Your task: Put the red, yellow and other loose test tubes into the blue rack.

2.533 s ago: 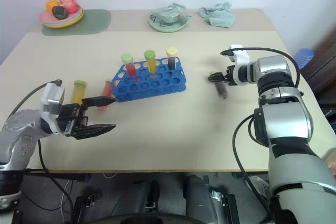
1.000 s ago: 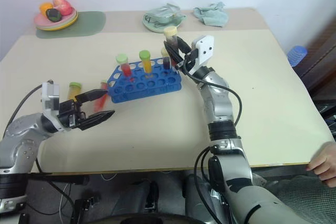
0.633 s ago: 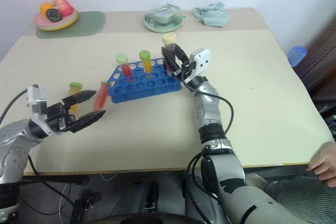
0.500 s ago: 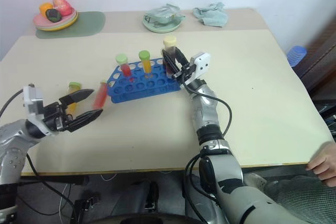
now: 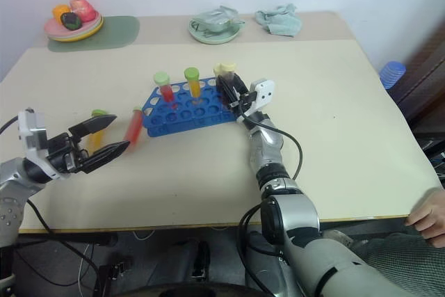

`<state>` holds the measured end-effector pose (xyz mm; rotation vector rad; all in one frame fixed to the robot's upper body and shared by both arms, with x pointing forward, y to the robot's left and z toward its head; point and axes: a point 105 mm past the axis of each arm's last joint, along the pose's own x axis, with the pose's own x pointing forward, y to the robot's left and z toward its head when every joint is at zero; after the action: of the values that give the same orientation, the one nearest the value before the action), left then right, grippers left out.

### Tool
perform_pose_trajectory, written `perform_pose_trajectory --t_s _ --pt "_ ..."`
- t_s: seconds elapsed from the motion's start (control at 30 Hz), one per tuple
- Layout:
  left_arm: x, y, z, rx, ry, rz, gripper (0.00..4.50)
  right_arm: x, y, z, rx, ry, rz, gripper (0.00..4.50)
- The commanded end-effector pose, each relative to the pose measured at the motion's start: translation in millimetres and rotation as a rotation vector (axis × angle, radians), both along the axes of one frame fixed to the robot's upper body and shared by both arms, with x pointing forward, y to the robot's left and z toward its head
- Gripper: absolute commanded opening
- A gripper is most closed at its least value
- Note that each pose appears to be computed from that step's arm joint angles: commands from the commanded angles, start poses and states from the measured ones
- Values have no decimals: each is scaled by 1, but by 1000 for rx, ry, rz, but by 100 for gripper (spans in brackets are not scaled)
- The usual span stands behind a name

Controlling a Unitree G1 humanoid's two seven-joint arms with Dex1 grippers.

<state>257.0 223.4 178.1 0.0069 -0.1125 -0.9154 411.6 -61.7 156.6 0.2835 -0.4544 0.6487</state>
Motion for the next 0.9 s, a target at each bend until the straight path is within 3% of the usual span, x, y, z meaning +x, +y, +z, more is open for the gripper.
perform_pose_trajectory --t_s 0.03,0.2,0.33,0.43,0.73,0.9 --pt "-5 1 13 9 -48 4 450 2 -8 -5 -5 14 -38 118" --pt "-5 1 14 6 -49 9 450 0 -8 -13 -17 24 -47 118" --pt "-4 3 14 -23 -45 29 450 -3 -9 -14 -47 -7 -95 281" --pt "-3 5 16 -44 -54 45 450 -3 -13 -13 -63 -26 -140 435" --pt "1 4 17 -79 -62 60 450 -3 -25 -14 -115 -36 -173 444" --pt "1 3 15 -85 -59 60 450 -6 -27 -5 -149 -14 -68 444"
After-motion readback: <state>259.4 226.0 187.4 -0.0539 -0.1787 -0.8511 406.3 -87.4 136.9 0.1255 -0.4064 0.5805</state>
